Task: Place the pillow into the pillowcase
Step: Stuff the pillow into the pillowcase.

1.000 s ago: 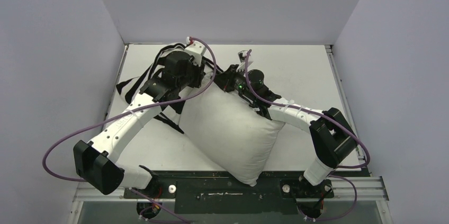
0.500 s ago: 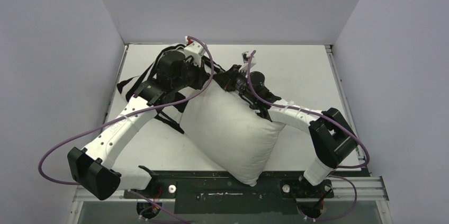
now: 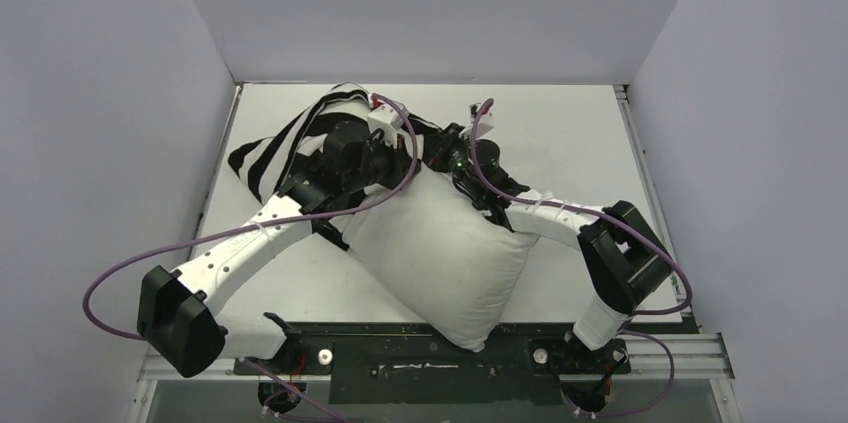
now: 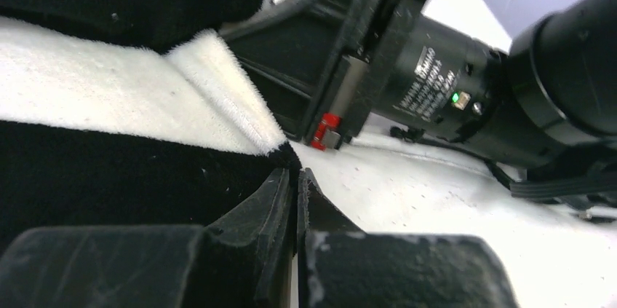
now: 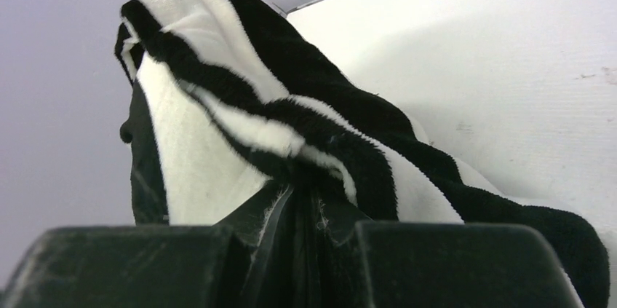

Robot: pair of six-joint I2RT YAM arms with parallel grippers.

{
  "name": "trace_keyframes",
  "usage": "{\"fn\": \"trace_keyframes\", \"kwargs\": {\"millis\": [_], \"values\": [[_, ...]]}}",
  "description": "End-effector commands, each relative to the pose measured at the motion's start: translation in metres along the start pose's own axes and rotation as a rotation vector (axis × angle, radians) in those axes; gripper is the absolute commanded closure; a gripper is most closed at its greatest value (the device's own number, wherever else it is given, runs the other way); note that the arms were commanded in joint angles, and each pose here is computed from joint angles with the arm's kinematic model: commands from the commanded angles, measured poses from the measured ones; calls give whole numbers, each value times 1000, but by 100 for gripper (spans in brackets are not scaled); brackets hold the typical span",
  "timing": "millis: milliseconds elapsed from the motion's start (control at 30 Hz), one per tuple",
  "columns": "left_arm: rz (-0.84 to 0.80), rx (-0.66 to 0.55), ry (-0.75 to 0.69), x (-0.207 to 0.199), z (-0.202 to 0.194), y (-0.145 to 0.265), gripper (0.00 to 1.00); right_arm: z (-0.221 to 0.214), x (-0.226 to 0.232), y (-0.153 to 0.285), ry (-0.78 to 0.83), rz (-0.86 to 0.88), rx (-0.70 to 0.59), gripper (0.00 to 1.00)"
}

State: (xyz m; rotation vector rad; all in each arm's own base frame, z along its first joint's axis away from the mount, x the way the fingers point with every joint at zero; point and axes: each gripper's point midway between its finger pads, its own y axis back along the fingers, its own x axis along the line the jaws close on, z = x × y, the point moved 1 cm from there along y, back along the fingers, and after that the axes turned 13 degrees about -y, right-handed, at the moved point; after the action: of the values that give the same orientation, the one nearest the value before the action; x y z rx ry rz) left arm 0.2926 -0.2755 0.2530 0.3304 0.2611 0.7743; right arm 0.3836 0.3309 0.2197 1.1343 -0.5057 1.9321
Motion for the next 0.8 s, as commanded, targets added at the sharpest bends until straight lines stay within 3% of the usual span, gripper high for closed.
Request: {"fn": "trace_keyframes", "kwargs": {"millis": [0,100,200,333,567,767], "values": [[-181,-115,104,-15,32,-17,100,44,2,-9,-12,48,-166,97],[-149,-151,99,0,48,-31,97,52,-5,-9,19,45,-142,78],[-82,-107,71,17,59,-33,80,60,-13,-1,91,9,-101,62],[49,-114,4,42,82,-9,67,74,-11,22,216,-36,-50,41],[186,-83,3,74,72,25,64,83,10,60,450,-17,45,26],[181,-50,19,81,43,20,65,74,20,70,600,22,166,12]]}}
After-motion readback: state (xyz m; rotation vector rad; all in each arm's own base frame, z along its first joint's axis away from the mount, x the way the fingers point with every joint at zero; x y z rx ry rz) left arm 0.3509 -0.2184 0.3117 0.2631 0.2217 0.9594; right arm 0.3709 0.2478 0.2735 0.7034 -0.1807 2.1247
